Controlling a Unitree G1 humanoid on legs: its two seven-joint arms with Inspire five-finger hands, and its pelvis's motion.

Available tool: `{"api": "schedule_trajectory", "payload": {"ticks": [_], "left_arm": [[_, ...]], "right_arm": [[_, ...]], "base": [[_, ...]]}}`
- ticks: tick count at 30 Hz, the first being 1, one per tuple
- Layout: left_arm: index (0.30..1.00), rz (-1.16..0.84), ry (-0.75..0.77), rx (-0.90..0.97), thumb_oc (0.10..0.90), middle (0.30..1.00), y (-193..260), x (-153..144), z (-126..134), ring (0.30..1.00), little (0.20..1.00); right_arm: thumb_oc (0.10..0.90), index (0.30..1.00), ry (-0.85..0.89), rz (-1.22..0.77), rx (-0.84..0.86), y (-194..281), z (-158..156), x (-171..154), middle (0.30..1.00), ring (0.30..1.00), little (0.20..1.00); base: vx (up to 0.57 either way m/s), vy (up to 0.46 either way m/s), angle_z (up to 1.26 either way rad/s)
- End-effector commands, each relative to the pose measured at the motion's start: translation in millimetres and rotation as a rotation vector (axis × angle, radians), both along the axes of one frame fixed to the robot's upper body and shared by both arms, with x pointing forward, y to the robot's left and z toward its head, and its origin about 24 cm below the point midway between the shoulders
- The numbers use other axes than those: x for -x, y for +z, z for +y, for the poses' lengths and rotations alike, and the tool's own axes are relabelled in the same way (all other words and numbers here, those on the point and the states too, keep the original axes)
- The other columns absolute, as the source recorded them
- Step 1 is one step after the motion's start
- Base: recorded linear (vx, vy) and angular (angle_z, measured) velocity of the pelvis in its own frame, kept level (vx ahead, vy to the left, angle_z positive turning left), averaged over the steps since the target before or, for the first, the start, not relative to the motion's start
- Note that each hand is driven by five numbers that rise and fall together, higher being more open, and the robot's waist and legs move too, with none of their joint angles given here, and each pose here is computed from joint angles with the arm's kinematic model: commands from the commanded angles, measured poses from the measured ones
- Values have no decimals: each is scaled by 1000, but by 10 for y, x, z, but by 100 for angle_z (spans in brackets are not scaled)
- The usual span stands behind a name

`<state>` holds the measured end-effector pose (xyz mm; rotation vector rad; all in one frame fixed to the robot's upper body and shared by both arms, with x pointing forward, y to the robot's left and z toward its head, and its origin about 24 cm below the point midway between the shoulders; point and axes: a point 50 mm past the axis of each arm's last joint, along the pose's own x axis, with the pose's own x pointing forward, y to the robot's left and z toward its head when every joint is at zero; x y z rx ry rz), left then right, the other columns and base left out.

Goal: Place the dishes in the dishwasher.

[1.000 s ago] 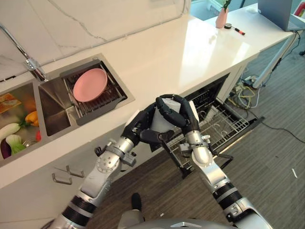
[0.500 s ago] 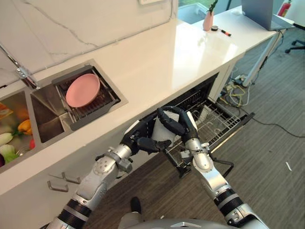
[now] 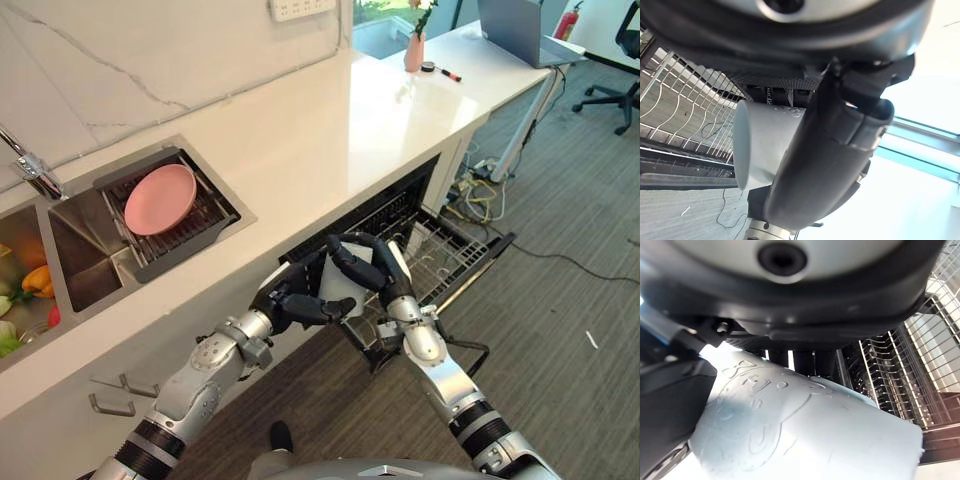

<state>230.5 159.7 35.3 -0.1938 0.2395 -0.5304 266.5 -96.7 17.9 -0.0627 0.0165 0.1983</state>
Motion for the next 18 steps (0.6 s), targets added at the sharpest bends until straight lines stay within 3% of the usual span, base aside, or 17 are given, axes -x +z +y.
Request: {"api": "schedule_trajectory", "payload": {"ticks": [1, 3, 5, 8, 9, 13, 18], "left_arm": [[900, -63, -84, 27, 800, 900, 223, 280, 431, 900, 900], [900, -96, -20, -7, 800, 900, 268, 299, 572, 900, 900], [900, -285, 66, -152, 800, 900, 530, 246, 755, 900, 900], [900, -329, 84, -179, 800, 900, 587, 235, 773, 900, 900], [900, -371, 135, -95, 800, 900, 650, 201, 734, 900, 900], [900, -302, 101, 106, 800, 900, 647, 184, 623, 900, 900], [900, -291, 148, 169, 800, 900, 672, 167, 743, 900, 900]], "right_arm": [[400, 300, -809, -22, 233, 282, -1968, -223, 300, 300, 300], [400, 300, -838, -20, 254, 282, -2067, -179, 300, 300, 300], [400, 300, -916, -22, 284, 299, -2285, -53, 300, 300, 300], [400, 300, -931, -27, 296, 305, -2322, -25, 300, 300, 300], [400, 300, -952, -15, 311, 295, -2373, 8, 300, 300, 300], [400, 300, -942, 13, 319, 274, -2386, 4, 300, 300, 300], [400, 300, -933, 22, 321, 259, -2389, 5, 300, 300, 300]], "base": [[-6, 0, -10], [2, 0, -3], [0, -3, 8], [4, -8, 10], [4, -13, 9], [-1, -5, 4], [0, 0, 0]]}}
